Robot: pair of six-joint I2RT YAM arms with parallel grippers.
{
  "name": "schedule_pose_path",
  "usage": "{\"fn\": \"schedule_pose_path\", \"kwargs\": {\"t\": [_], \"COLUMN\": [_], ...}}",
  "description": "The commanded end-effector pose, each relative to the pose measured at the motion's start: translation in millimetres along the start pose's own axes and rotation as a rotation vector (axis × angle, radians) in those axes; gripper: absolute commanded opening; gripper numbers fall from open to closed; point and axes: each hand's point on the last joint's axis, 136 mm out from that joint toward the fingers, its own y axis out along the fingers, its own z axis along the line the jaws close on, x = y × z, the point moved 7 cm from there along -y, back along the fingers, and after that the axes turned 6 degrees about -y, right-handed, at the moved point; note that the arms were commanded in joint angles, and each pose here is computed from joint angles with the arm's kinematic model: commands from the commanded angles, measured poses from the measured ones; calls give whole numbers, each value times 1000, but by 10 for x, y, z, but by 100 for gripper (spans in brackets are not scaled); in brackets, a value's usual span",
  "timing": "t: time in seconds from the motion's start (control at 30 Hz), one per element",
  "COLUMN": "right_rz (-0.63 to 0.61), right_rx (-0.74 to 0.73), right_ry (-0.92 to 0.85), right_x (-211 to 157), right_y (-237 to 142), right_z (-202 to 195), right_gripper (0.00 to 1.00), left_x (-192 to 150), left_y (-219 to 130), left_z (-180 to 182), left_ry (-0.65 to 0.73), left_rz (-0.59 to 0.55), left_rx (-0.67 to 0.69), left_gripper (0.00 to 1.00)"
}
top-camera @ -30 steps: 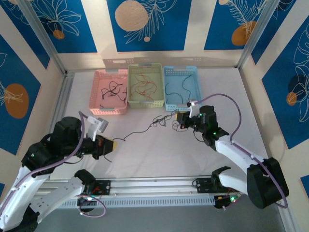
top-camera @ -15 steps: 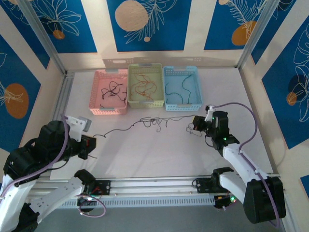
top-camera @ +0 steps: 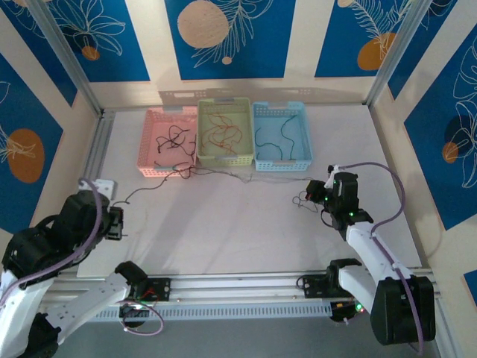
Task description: Untangle the cables
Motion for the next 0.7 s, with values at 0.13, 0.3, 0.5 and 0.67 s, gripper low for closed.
{"fn": "schedule_pose_path", "kwargs": {"t": [0.13,0.3,0.5,0.67], "right_rz": [14,13,-2,-31], "right_rx": [-21,-5,253,415], "right_ry": [46,38,-41,-185], "right_x": [-59,-48,7,52], "right_y": [-11,-19,-44,-165], "right_z": [-70,-53,336,720], "right_gripper": [0,0,0,0], "left_x": [70,124,134,35], "left_y": [-169,-337,-393,-99], "left_z": [-18,-349,-851,-1113], "left_ry": [-48,-9,28,46], "left_rz": [-122,-167,-89,75], "left_rx": [-134,-497,-919,-986], "left_gripper": [0,0,0,0]}}
